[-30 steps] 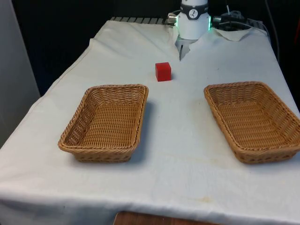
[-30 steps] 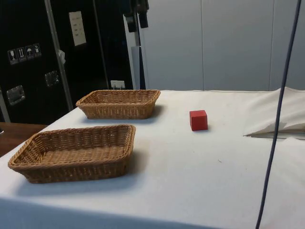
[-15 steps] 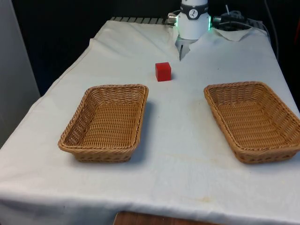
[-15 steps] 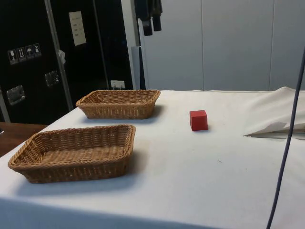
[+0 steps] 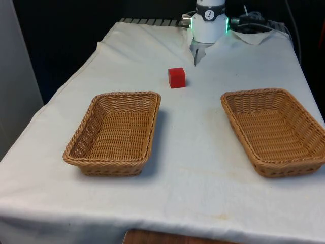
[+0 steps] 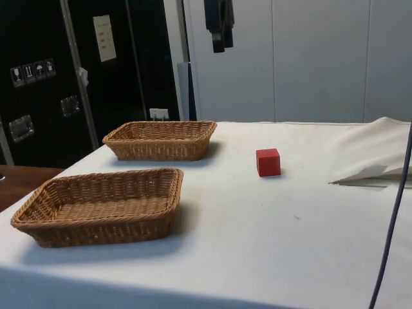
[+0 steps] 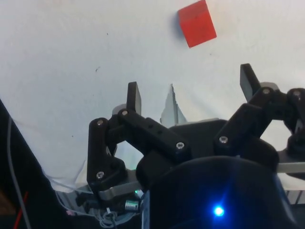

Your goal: Pick up the red cube and place it into the right basket.

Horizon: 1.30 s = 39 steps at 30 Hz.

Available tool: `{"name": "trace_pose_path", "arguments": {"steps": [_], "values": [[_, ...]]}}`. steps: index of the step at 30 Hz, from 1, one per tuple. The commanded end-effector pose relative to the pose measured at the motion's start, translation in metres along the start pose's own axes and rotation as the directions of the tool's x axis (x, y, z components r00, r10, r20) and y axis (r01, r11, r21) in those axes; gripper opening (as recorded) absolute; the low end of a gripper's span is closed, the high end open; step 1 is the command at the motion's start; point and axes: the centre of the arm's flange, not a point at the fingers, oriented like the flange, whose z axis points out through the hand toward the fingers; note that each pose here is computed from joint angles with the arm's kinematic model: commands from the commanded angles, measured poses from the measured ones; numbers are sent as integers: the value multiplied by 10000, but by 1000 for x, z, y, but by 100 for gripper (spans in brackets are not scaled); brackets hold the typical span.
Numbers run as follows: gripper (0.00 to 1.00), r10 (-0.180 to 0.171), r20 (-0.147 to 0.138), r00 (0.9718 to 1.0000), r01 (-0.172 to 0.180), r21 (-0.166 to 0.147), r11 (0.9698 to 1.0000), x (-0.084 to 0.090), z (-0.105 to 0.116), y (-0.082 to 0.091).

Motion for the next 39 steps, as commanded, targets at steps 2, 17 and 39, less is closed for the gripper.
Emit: {"name": "trace_pose_path", "arguments": {"steps": [2,17,39], "values": [[100,-46,-126,9999,45,-37,10000,-4,0,3],[100,-676,-31,9977,676,217,9975,-28,25,10],[100,-1691,442,9846,1696,-72,9855,-52,81,9]]}}
